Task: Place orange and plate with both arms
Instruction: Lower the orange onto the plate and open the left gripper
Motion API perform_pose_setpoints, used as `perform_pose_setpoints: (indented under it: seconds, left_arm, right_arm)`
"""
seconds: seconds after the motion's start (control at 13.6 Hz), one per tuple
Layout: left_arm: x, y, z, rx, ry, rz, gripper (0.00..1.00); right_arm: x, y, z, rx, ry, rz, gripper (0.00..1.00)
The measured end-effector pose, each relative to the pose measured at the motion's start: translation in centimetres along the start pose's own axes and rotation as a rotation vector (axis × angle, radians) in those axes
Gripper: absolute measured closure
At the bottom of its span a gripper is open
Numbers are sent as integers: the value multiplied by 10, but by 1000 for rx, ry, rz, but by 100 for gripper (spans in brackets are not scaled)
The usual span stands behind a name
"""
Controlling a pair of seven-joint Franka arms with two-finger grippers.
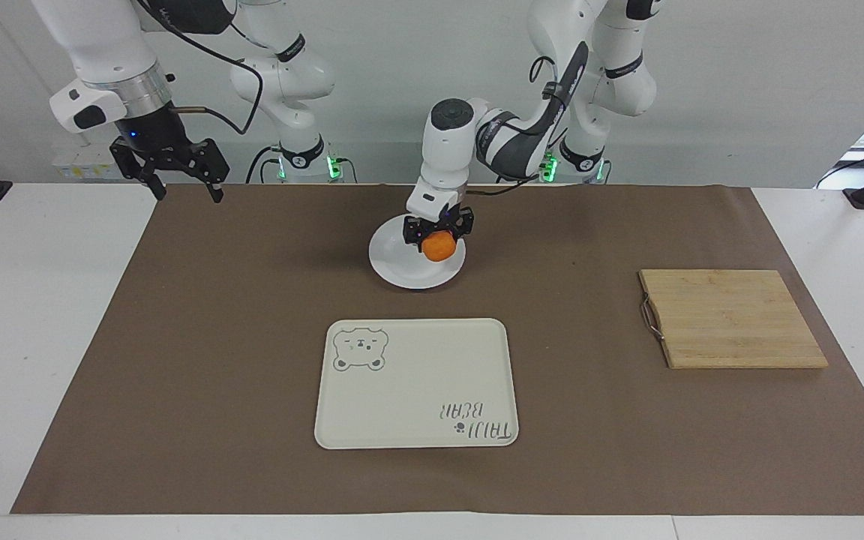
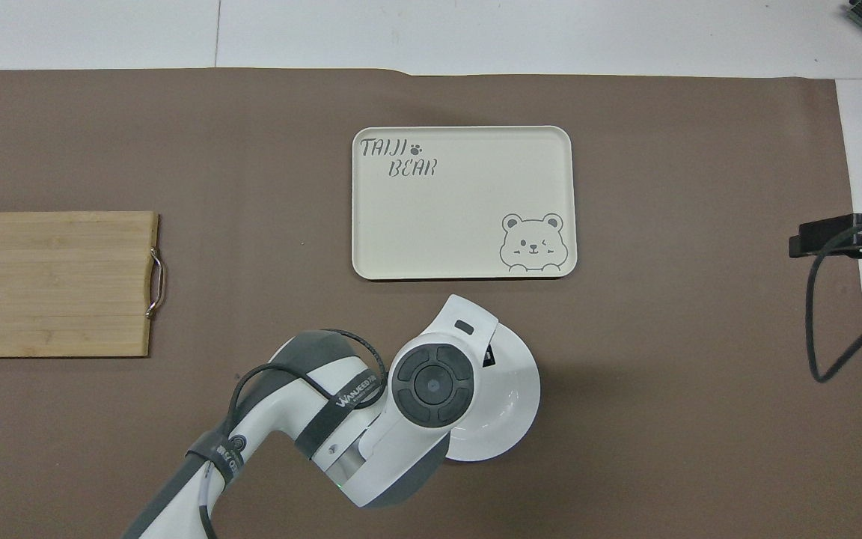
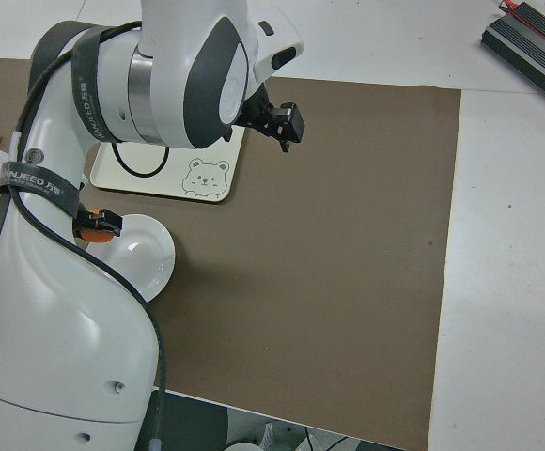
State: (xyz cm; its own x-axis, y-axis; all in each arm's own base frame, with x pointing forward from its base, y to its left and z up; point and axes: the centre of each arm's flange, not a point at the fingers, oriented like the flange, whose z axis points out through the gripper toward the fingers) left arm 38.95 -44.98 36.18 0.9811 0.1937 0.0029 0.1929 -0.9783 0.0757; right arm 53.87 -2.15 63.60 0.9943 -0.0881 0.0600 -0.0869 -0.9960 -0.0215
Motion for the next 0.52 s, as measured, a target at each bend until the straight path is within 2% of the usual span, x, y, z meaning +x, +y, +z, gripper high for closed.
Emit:
perform_pose_setpoints:
  seconds: [0.22, 0.52]
  left_arm:
    - [-13, 1, 12, -9, -18, 0, 19]
    - [-56, 24, 39, -24, -31, 8, 19]
  right_arm:
    - [0, 0, 0, 0, 0, 0, 0]
    - [0, 0, 0, 0, -1, 0, 0]
